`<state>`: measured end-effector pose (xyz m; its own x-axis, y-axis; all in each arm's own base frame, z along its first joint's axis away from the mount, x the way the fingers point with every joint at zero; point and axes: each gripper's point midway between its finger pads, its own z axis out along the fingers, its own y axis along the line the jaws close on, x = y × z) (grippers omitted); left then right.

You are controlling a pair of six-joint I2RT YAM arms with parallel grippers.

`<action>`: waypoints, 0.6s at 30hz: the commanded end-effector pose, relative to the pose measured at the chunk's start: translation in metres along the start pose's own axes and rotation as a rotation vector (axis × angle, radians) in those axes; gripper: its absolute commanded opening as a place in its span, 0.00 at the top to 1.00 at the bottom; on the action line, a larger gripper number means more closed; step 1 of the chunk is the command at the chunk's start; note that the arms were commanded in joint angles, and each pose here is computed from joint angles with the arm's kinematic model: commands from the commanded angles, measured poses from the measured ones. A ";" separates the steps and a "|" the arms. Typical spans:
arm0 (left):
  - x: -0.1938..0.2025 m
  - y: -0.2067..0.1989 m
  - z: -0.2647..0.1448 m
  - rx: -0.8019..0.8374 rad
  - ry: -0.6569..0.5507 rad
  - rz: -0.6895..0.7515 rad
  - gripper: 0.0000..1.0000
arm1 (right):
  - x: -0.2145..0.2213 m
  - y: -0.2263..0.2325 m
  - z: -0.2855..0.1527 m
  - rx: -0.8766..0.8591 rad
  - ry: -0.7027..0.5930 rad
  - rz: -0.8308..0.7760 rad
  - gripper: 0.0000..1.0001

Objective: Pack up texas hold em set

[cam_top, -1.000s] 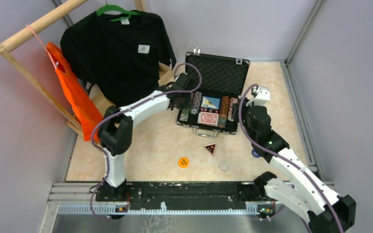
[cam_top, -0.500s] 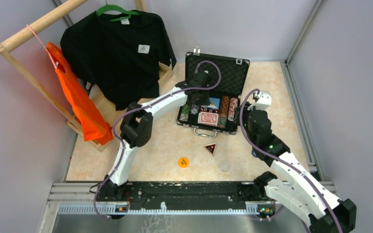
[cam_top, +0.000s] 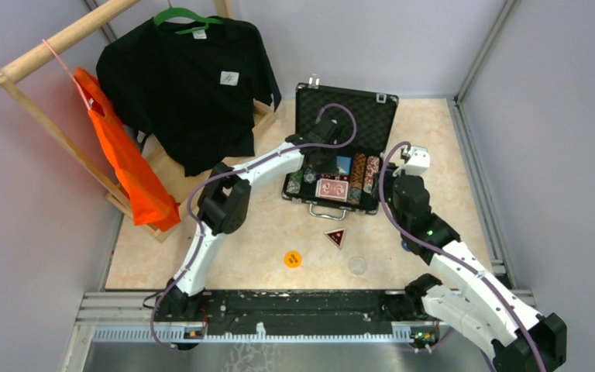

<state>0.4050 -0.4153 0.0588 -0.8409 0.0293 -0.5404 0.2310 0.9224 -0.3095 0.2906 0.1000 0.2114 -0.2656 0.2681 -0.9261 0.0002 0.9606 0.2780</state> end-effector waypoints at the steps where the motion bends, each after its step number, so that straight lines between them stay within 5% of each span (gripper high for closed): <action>1: 0.004 0.000 -0.002 -0.003 0.007 0.030 0.96 | -0.010 0.003 0.003 -0.009 -0.040 0.024 0.69; 9: 0.005 0.004 -0.012 -0.007 -0.004 0.021 0.52 | -0.006 0.005 0.005 -0.016 -0.032 0.023 0.69; 18: -0.008 0.004 -0.026 -0.026 -0.052 0.029 0.48 | -0.003 0.004 0.006 -0.013 -0.025 0.020 0.69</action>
<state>0.4040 -0.4110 0.0634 -0.8255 0.0253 -0.5638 0.2365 0.9225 -0.3050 0.2931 0.1029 0.2074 -0.2716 0.2665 -0.9248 -0.0055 0.9605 0.2784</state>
